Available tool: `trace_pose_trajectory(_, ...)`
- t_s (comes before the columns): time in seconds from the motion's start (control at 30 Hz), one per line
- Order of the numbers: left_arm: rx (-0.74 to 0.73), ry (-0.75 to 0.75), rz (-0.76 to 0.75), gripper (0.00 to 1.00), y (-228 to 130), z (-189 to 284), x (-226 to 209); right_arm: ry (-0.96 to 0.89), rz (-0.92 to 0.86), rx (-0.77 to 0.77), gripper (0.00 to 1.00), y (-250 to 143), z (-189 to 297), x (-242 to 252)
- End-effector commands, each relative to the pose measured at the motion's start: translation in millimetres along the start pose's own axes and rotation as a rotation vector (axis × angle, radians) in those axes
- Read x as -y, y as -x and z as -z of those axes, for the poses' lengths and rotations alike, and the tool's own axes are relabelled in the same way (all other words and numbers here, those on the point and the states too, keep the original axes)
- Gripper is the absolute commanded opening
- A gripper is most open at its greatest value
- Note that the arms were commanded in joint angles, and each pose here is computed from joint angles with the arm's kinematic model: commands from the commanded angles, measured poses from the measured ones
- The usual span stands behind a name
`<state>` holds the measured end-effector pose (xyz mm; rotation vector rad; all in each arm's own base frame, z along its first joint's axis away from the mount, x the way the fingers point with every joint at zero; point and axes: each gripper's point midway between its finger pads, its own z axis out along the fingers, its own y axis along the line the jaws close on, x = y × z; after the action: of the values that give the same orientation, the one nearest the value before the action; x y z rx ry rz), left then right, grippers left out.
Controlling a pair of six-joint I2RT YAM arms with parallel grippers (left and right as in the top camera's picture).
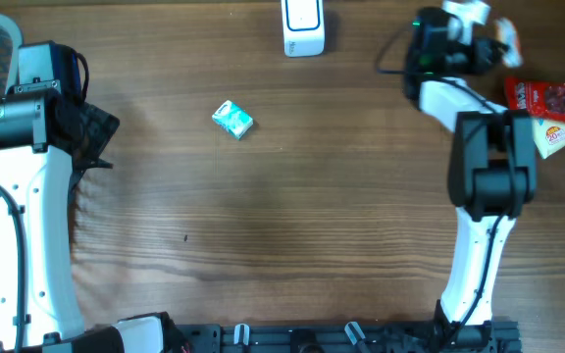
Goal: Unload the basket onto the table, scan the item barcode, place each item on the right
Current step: 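Carry the orange tissue pack right and drop it by the bags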
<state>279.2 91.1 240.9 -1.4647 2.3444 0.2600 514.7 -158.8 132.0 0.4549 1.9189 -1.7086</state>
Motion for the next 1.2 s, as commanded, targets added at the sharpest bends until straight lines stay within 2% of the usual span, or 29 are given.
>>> trace_pose_trajectory(0.0, 0.002, 0.010, 0.012, 1.00, 1, -2, -2, -0.084, -0.084, -0.043, 0.04, -22, 6, 6)
trace_pose_trajectory(0.2, 0.002, 0.010, 0.012, 1.00, 1, -2, -2, -0.072, -0.106, -0.044, 0.04, -38, 2, -1)
trace_pose_trajectory(0.37, 0.002, 0.010, 0.012, 1.00, 1, -2, -2, -0.100, -0.102, -0.086, 0.04, -48, -23, 7)
trace_pose_trajectory(0.43, 0.002, 0.011, 0.012, 1.00, 1, -2, -2, -0.125, -0.096, -0.124, 0.19, -59, -46, 15)
trace_pose_trajectory(0.5, 0.002, 0.010, 0.012, 1.00, 1, -2, -2, -0.120, -0.079, -0.136, 0.30, -64, -54, 16)
trace_pose_trajectory(0.53, 0.002, 0.010, 0.012, 1.00, 1, -2, -2, -0.110, -0.064, -0.142, 0.43, -66, -58, 15)
trace_pose_trajectory(0.57, 0.002, 0.010, 0.012, 1.00, 1, -2, -2, -0.089, -0.046, -0.145, 0.70, -69, -63, 12)
trace_pose_trajectory(0.63, 0.002, 0.010, 0.012, 1.00, 1, -2, -2, -0.030, 0.012, -0.153, 0.99, -76, -72, 3)
trace_pose_trajectory(0.8, 0.002, 0.010, 0.011, 1.00, 1, -2, -2, -0.017, 0.051, -0.161, 1.00, -81, -73, 1)
trace_pose_trajectory(0.93, 0.002, 0.010, 0.012, 1.00, 1, -2, -2, 0.104, 0.115, -0.122, 1.00, -74, -59, -20)
trace_pose_trajectory(1.03, 0.002, 0.010, 0.012, 1.00, 1, -2, -2, 0.316, 0.094, -0.115, 1.00, -73, -33, -44)
trace_pose_trajectory(1.17, 0.002, 0.010, 0.012, 1.00, 1, -2, -2, 0.801, -0.035, -0.159, 1.00, -58, 23, -68)
